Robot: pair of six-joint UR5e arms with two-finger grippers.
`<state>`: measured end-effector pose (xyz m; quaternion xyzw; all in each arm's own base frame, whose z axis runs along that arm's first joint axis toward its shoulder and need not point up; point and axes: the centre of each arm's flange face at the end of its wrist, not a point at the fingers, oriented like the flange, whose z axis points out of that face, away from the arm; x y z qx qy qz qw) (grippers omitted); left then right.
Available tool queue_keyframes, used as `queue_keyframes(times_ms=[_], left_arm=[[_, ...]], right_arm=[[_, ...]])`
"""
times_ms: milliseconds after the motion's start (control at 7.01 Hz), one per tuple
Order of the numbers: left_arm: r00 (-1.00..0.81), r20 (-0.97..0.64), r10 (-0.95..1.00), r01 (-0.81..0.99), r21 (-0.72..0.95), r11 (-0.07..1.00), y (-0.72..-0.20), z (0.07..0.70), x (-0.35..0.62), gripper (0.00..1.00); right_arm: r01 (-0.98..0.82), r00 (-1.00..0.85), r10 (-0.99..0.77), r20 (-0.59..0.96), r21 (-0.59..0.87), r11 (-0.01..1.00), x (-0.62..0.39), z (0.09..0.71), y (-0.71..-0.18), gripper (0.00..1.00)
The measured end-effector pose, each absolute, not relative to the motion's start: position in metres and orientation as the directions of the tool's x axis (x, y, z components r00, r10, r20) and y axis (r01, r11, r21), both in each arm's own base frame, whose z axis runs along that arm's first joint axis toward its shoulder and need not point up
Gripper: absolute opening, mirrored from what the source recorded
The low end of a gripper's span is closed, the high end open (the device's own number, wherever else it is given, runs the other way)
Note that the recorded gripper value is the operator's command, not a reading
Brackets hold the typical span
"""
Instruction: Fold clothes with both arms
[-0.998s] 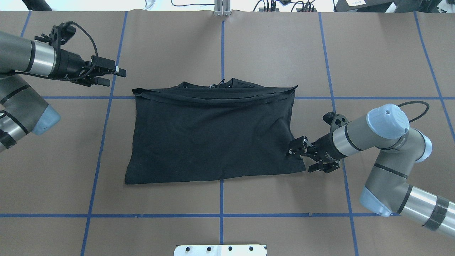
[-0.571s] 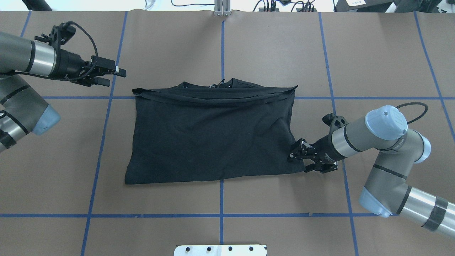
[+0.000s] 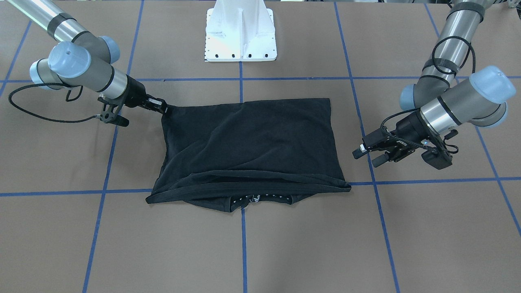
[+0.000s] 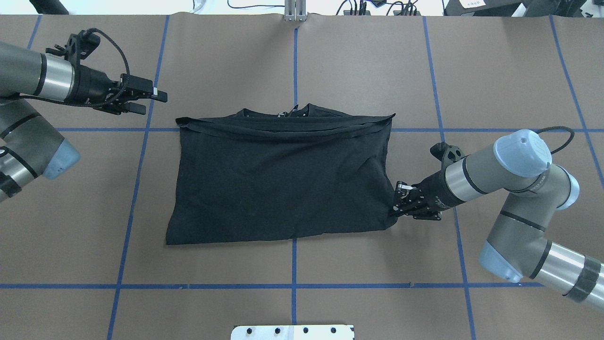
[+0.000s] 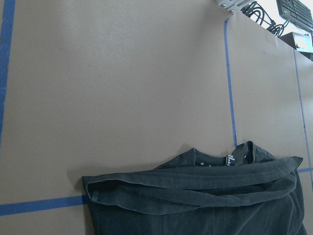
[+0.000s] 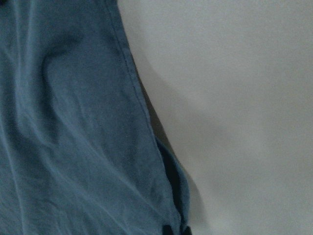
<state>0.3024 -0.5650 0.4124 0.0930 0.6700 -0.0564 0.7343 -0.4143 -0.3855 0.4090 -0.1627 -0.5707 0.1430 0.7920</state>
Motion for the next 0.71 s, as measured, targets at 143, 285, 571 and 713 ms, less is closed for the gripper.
queue_keyframes(times_ms=[143,285,571,713], left_arm=[[0.096,-0.994,0.041,0.21,0.061,0.976,-0.566,0.412,0.301,0.99],[0.096,-0.994,0.041,0.212,0.061,0.975,-0.567,0.412,0.298,0.99],[0.094,-0.995,0.041,0.212,0.061,0.975,-0.57,0.412,0.29,0.99],[0.094,-0.995,0.042,0.213,0.061,0.975,-0.57,0.412,0.288,0.99]], right_arm=[[-0.013,0.297,0.407,0.864,-0.423,0.906,-0.404,0.4,-0.384,0.0],[0.038,0.281,0.391,0.877,-0.417,0.908,-0.388,0.385,-0.372,0.0],[0.186,0.254,0.366,0.895,-0.417,0.89,-0.388,0.337,-0.309,0.0],[0.263,0.26,0.409,0.875,-0.472,0.842,-0.411,0.307,-0.272,0.73]])
